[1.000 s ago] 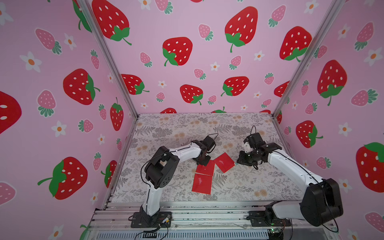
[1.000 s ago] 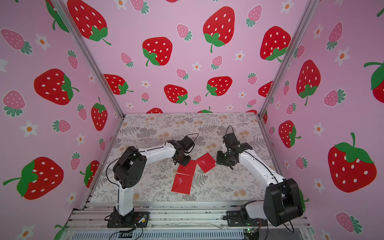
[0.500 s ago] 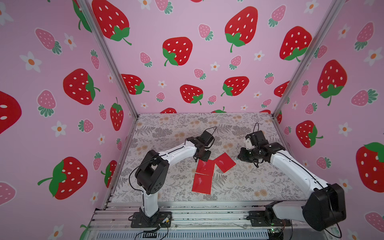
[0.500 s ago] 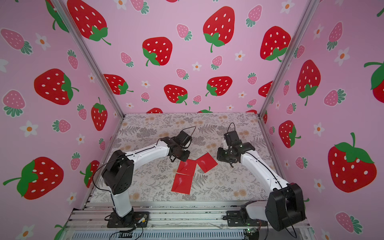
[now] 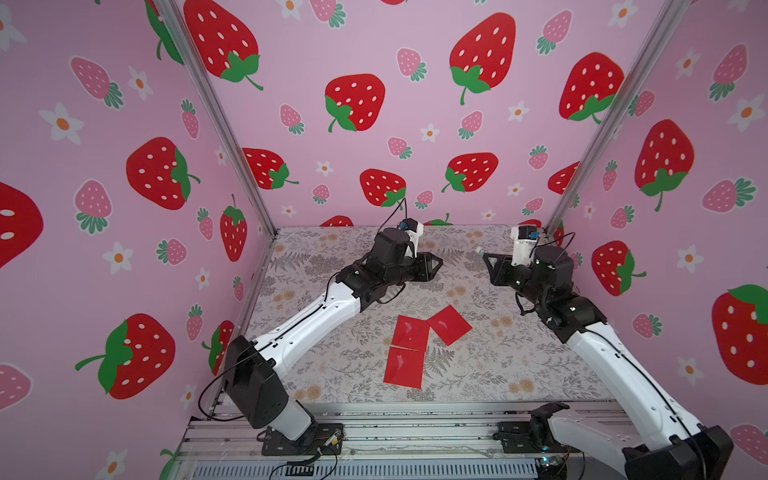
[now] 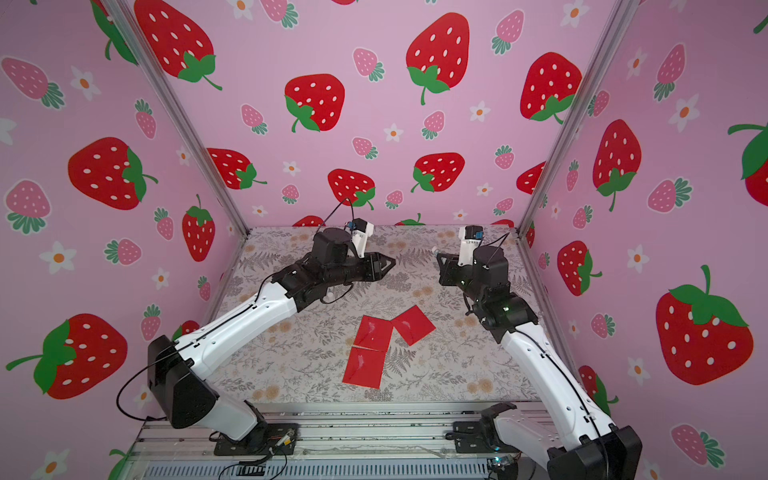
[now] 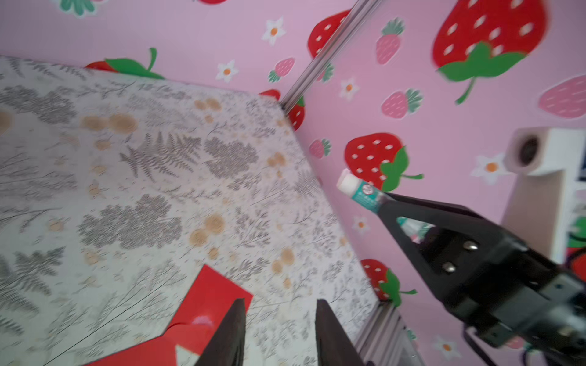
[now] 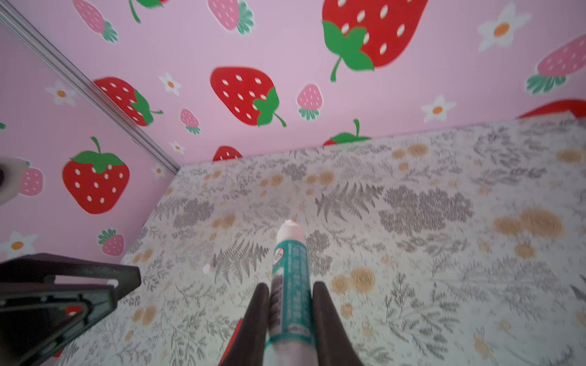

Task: Seal the envelope with a glue stick
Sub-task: Seal the envelope at the center of the board, then screw the glue stick.

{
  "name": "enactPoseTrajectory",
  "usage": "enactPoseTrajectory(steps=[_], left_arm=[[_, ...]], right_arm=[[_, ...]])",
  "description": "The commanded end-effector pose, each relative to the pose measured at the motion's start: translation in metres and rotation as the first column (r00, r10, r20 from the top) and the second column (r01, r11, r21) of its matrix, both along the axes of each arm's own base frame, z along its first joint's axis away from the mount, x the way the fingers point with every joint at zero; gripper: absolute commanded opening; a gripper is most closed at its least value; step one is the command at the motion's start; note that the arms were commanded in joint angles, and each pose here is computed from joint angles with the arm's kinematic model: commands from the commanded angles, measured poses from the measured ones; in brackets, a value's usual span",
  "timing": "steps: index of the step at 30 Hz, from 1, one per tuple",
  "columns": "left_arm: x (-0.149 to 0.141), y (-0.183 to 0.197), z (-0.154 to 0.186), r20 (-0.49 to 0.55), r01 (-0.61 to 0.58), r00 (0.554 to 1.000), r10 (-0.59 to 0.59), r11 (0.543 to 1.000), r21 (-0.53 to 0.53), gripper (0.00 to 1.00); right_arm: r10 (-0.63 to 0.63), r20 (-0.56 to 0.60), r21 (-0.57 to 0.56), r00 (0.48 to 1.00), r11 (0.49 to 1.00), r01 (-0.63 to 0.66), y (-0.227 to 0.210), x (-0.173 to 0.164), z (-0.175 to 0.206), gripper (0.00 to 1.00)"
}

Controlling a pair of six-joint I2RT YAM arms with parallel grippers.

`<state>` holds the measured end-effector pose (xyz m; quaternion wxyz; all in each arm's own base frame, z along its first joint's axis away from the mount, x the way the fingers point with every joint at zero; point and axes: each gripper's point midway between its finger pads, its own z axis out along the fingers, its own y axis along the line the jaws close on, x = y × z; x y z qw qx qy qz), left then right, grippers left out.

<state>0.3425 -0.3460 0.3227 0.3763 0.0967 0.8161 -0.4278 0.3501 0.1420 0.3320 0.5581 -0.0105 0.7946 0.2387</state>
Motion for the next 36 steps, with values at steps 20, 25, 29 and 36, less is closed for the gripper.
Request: enactPoseTrajectory(steps=[20,25,29,36], left_arm=[[-0.055,-0.041,0.181,0.336,0.281,0.937,-0.092,0.770,-0.573,0.46],[-0.058,-0.049,0.187,0.355,0.311,0.928,-0.111,0.753,-0.580,0.46],[-0.059,-0.051,0.191,0.362,0.317,0.925,-0.111,0.752,-0.578,0.44],[-0.057,-0.052,0.194,0.365,0.312,0.925,-0.102,0.752,-0.581,0.33]], right_arm=[[0.217,0.826,-0.076,0.520,0.957,-0.279,0.040,-0.071,0.156,0.00],[0.245,0.834,-0.107,0.495,0.951,-0.290,0.049,-0.076,0.157,0.00],[0.274,0.834,-0.135,0.479,0.943,-0.304,0.056,-0.079,0.154,0.00],[0.297,0.831,-0.160,0.470,0.938,-0.309,0.062,-0.082,0.148,0.00]])
